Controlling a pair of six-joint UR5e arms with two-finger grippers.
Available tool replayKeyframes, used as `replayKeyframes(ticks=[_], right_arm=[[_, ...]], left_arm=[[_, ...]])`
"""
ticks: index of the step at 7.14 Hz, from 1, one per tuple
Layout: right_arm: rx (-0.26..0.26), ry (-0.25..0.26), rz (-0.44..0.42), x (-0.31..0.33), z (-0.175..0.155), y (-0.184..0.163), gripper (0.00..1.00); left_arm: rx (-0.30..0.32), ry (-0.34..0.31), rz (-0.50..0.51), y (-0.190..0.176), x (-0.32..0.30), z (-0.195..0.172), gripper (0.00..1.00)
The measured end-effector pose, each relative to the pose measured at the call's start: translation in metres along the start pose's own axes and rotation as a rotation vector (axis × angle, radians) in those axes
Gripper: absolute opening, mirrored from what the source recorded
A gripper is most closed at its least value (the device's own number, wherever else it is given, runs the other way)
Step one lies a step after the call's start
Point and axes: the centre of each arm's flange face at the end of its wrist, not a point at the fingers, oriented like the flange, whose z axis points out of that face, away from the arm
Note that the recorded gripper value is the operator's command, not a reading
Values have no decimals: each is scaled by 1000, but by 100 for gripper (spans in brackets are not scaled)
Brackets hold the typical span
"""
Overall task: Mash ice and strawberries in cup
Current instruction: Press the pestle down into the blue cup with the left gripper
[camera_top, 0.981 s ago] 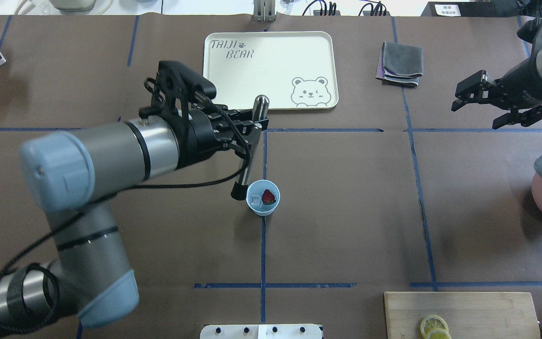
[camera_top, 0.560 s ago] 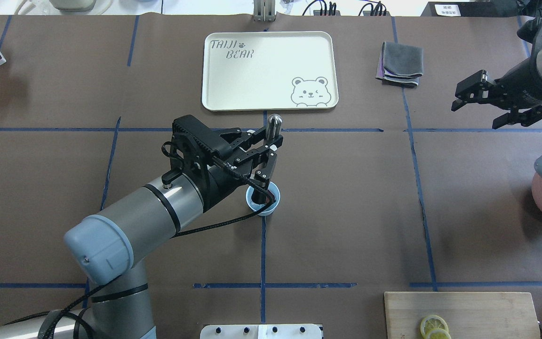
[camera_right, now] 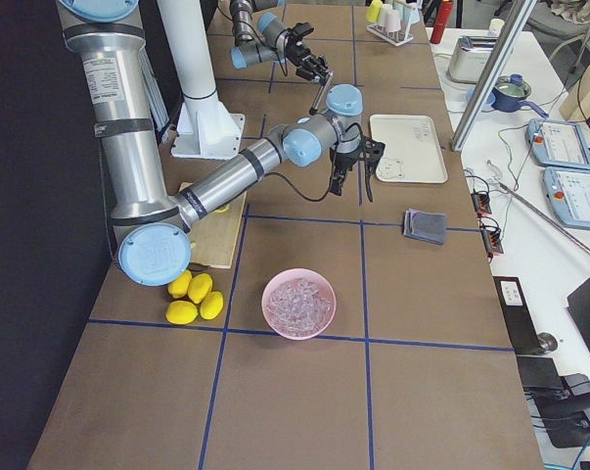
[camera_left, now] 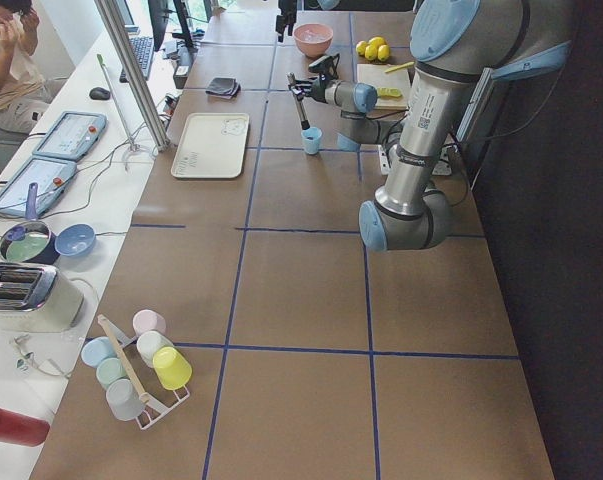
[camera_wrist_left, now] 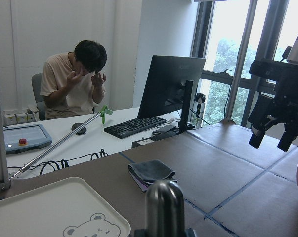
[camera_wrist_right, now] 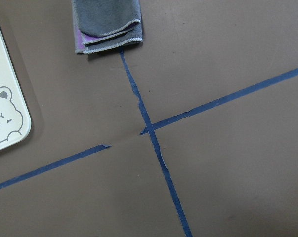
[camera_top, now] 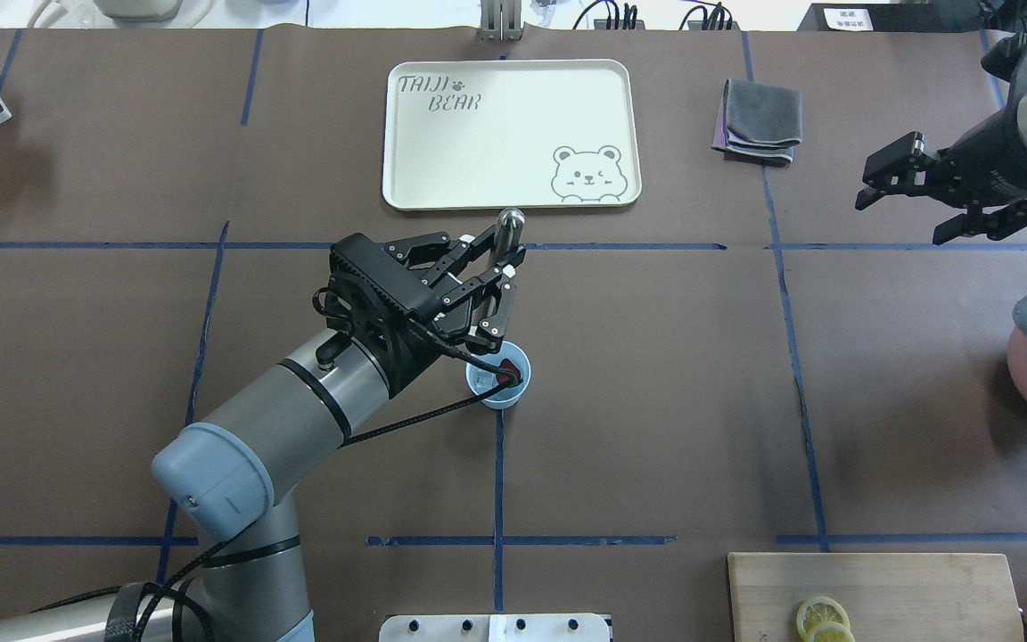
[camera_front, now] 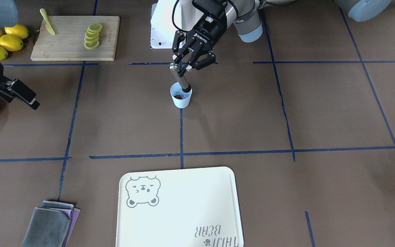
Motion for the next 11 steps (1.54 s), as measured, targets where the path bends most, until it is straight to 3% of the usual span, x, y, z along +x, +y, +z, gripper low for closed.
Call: replayKeyframes(ticks=[11], right_arm=[[-2,4,4,2,2,-1,100]], left_arm=[[-63,9,37,48,36,9,0]])
